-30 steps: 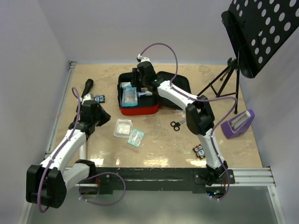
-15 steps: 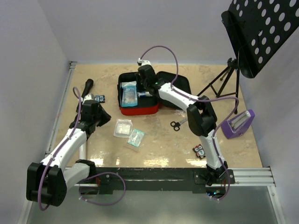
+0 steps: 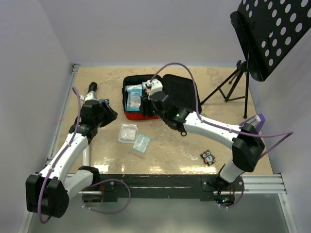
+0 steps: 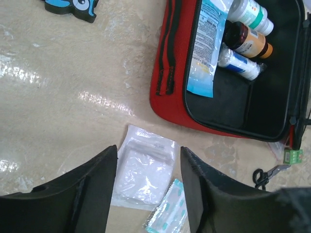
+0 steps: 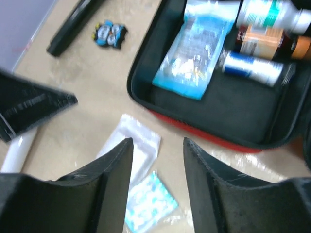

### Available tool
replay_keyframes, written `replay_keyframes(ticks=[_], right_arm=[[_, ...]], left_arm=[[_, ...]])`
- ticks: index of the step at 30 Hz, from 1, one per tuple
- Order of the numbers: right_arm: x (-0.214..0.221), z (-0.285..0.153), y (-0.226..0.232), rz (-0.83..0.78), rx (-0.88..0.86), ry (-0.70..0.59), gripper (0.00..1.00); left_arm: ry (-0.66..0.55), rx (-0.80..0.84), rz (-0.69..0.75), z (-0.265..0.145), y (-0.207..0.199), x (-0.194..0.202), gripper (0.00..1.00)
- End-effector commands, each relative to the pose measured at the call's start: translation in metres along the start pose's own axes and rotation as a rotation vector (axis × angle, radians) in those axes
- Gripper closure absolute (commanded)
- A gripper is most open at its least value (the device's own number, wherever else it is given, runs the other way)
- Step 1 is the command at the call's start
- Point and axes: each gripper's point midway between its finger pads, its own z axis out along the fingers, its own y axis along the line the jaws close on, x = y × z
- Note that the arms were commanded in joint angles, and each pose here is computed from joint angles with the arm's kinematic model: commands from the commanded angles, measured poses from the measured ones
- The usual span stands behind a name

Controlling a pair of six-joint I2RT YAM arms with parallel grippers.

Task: Organize the medicine kit
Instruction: Pick up the medical item at the center of the board.

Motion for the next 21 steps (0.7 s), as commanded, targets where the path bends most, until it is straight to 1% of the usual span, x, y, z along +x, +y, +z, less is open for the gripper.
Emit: replay_keyframes(ticks=[1,2,5,7,9,10,12,17,19,21], right_arm=[[0.056,-0.014,0.009,-0.001,-0.023,0.051,0.47],[0.072,-0.014,0.013,-0.005,-0.04,0.078,0.44],[0.107,-0.015,0.037,-0.033,-0.086,0.123,0.28],[0.118,-0.01,0.05,-0.063,-0.086,0.13,0.18],[0.124,-0.003,0.062,-0.095,-0.083,0.133,0.13],[0.128,0.001,0.066,-0.112,-0.076,0.136,0.06],[0.133,0.012,0.071,-0.134,-0.062,0.142,0.02],[0.134,0.04,0.077,-0.135,0.007,0.141,0.02],[0.138,0.05,0.076,-0.129,0.041,0.143,0.02],[0.15,0.059,0.068,-0.134,0.097,0.17,0.02]], left_arm=[[-0.001,-0.016,0.003,-0.008,0.011,0.008,0.36],[0.013,-0.032,-0.004,-0.007,0.017,0.015,0.35],[0.03,-0.049,-0.016,-0.009,0.025,0.025,0.35],[0.027,-0.064,-0.029,-0.011,0.03,0.028,0.35],[0.007,-0.099,-0.061,-0.016,0.038,0.028,0.35],[-0.001,-0.127,-0.08,-0.018,0.043,0.028,0.35],[-0.012,-0.153,-0.095,-0.023,0.049,0.028,0.34],[-0.045,-0.185,-0.122,-0.033,0.057,0.026,0.33],[-0.062,-0.191,-0.128,-0.036,0.059,0.024,0.32],[-0.076,-0.204,-0.141,-0.039,0.061,0.022,0.33]])
